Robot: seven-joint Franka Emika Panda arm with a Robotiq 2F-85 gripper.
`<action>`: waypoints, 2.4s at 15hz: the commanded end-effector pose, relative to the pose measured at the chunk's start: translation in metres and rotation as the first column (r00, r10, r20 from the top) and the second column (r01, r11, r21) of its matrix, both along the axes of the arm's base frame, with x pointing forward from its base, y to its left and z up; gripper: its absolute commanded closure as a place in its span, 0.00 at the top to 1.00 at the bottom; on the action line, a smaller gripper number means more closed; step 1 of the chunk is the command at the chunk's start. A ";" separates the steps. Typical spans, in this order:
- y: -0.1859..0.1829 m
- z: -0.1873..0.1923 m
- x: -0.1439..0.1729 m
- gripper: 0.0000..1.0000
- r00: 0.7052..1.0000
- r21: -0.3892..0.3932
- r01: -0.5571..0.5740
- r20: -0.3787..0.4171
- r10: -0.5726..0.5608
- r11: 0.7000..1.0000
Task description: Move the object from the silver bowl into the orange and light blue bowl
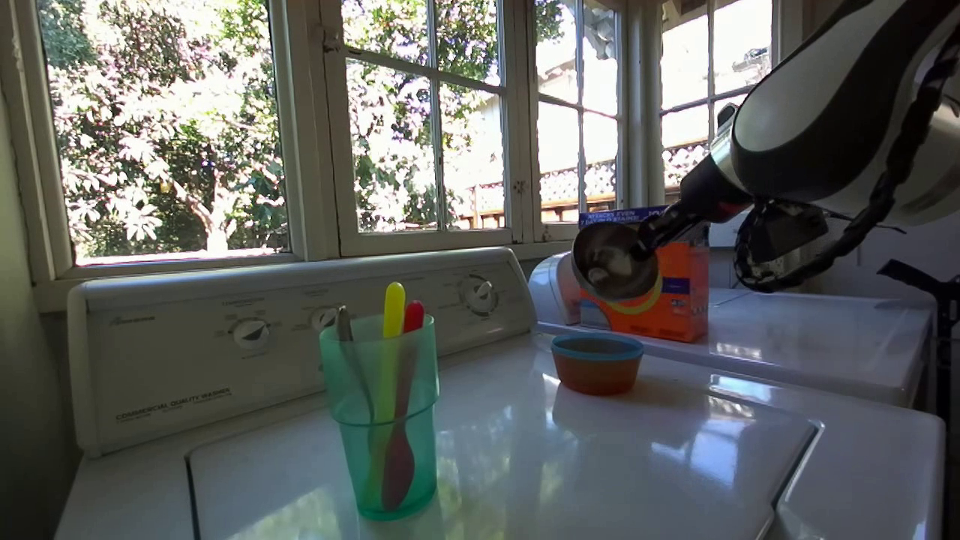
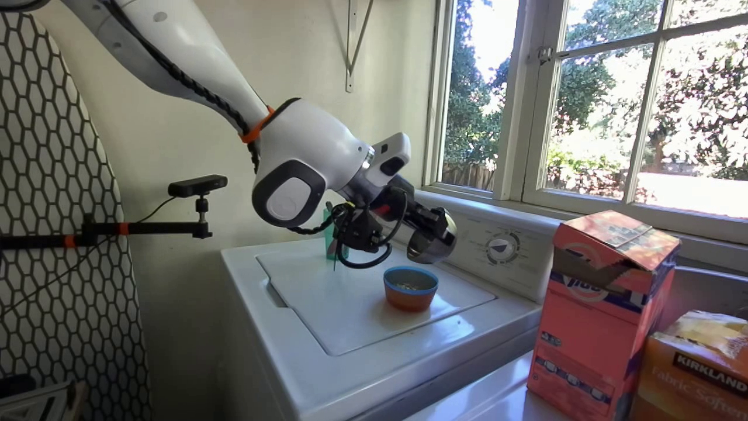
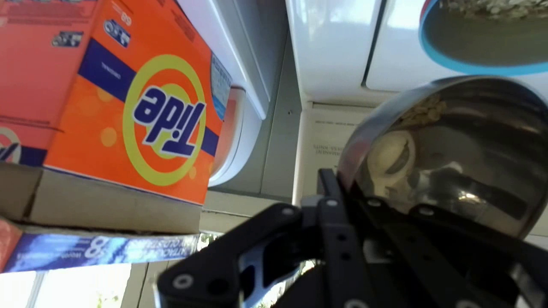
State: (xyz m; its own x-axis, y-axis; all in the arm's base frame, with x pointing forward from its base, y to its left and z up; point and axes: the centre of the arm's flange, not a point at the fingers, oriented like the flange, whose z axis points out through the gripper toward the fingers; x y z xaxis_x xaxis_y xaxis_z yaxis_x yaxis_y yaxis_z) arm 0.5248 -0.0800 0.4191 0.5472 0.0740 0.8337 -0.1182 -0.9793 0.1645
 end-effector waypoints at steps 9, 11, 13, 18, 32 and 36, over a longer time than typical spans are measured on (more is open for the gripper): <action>0.058 -0.028 0.005 0.01 0.992 -0.246 0.003 0.127 0.029 0.969; 0.064 -0.033 0.010 0.01 0.990 -0.271 0.009 0.139 0.029 0.962; 0.067 -0.035 0.012 0.01 0.986 -0.300 0.021 0.162 0.029 0.954; 0.066 -0.040 0.014 0.01 0.977 -0.368 0.060 0.212 0.021 0.928; 0.069 -0.039 0.001 0.01 0.945 -0.449 0.144 0.326 0.012 0.882; 0.069 -0.034 -0.009 0.01 0.940 -0.446 0.164 0.341 -0.003 0.880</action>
